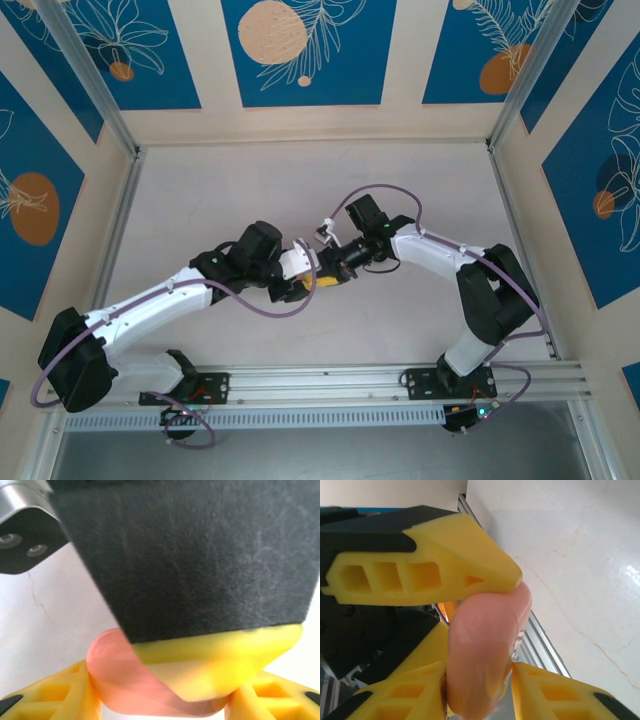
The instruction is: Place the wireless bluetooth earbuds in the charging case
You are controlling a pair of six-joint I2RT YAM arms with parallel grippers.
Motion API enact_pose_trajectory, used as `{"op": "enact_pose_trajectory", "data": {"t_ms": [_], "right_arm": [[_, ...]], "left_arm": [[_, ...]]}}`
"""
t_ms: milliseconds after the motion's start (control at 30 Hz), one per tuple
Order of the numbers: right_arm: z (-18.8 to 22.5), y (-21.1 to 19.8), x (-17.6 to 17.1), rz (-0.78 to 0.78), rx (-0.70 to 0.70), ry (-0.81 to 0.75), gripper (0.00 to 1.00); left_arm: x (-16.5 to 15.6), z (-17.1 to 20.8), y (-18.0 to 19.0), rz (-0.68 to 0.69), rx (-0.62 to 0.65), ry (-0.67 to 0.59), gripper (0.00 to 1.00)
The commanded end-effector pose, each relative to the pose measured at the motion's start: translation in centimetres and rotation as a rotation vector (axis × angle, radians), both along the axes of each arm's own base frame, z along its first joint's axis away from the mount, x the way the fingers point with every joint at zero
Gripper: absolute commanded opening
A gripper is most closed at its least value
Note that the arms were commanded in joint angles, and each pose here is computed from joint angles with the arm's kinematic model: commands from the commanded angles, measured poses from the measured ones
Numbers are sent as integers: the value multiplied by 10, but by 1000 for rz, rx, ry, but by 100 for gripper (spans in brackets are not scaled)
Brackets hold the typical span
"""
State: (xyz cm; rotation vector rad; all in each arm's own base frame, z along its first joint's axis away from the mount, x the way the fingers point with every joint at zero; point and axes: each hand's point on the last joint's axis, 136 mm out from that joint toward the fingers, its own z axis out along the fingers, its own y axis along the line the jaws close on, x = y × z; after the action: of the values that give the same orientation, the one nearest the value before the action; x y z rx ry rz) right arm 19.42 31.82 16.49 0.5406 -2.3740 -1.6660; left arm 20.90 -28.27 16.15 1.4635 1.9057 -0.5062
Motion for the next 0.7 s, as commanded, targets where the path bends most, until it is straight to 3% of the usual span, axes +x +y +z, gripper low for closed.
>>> {"op": "enact_pose_trajectory", "data": {"t_ms": [0,100,267,367,667], "right_arm": [[11,4,-6,40,36,5,27],[12,2,-2,27,20,-43,26],[13,-3,5,-6,-16,-142,25],[12,-10,10,-27,-35,-198,25],[14,-33,21,-4,-35,-462,25]], "left_arm": [[0,12,-9,-18,-44,-37,49],[2,12,-9,-6,-46,-39,53],[4,16,-8,25,-68,-47,77],[5,15,-3,51,-77,-53,85],[5,27,7,43,-160,-59,89]]}}
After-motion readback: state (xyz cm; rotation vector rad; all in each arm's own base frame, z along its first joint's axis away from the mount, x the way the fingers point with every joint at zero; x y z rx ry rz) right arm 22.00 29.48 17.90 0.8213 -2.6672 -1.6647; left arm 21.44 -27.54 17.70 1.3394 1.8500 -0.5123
